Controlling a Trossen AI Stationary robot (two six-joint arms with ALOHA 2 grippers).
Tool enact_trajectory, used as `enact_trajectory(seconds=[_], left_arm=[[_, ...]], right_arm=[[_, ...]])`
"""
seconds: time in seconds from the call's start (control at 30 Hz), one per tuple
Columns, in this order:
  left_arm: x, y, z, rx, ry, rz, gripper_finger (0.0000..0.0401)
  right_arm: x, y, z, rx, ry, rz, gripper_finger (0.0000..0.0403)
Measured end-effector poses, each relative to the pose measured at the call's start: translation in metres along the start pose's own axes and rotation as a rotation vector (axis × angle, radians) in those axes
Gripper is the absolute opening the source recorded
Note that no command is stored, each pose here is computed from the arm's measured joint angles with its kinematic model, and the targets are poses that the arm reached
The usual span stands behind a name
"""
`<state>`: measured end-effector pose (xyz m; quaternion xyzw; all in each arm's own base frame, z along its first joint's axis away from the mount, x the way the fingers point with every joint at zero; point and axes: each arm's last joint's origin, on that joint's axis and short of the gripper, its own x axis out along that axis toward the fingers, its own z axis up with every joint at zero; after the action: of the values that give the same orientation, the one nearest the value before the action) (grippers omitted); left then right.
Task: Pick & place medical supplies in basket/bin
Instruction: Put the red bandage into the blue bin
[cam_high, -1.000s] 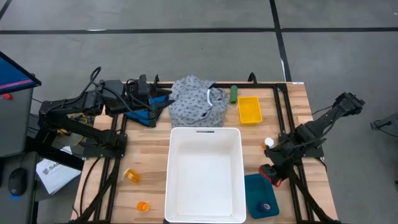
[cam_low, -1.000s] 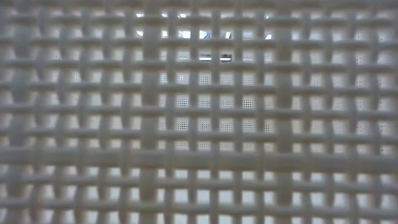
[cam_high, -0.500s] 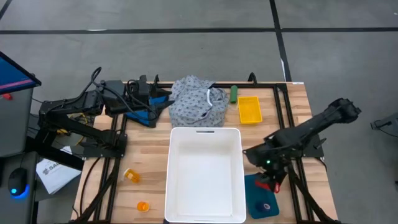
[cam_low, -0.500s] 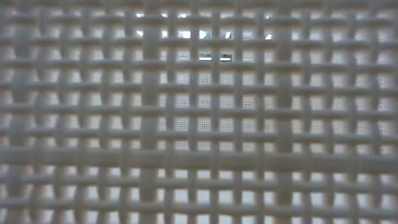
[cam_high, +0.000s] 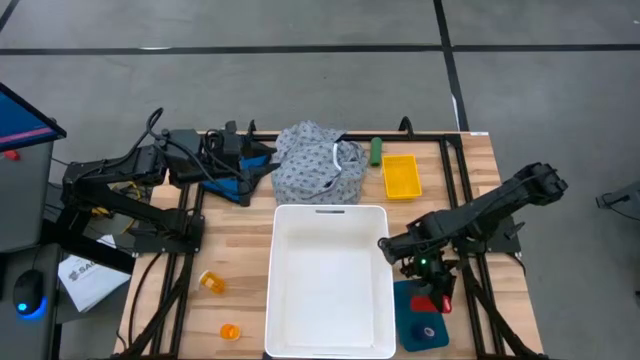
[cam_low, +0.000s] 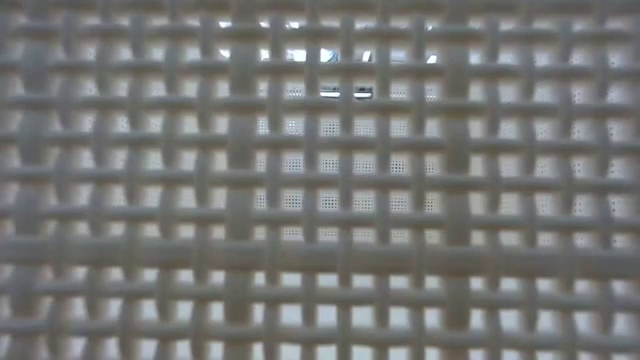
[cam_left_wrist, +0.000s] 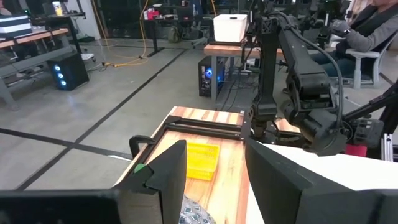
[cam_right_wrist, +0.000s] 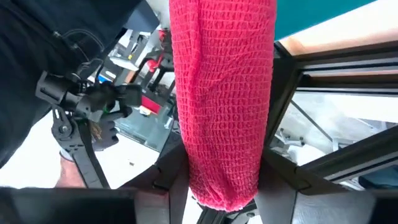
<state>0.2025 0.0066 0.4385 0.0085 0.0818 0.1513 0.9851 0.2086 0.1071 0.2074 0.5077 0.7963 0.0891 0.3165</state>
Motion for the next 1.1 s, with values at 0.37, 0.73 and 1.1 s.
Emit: enact_trajectory(seconds=[0.37,0.73,1.1], left_arm=[[0.0,0.0,0.0,0.006,0.0,-0.009,0.0155],[0.0,0.0,0.0,0.005,0.0,-0.01,0.0155],[0.0,0.0,0.0,-0.003,0.0,-0.01,0.0155]], right_arm=[[-0.009,-0.006,-0.011,0.093,-0.114,-0.013,0.0141],[-0.017,0.003,-0.03,0.045,-0.207,0.083,0.0141],[-0.01,-0.004,-0.056,0.165,-0.295,0.058,0.0141]])
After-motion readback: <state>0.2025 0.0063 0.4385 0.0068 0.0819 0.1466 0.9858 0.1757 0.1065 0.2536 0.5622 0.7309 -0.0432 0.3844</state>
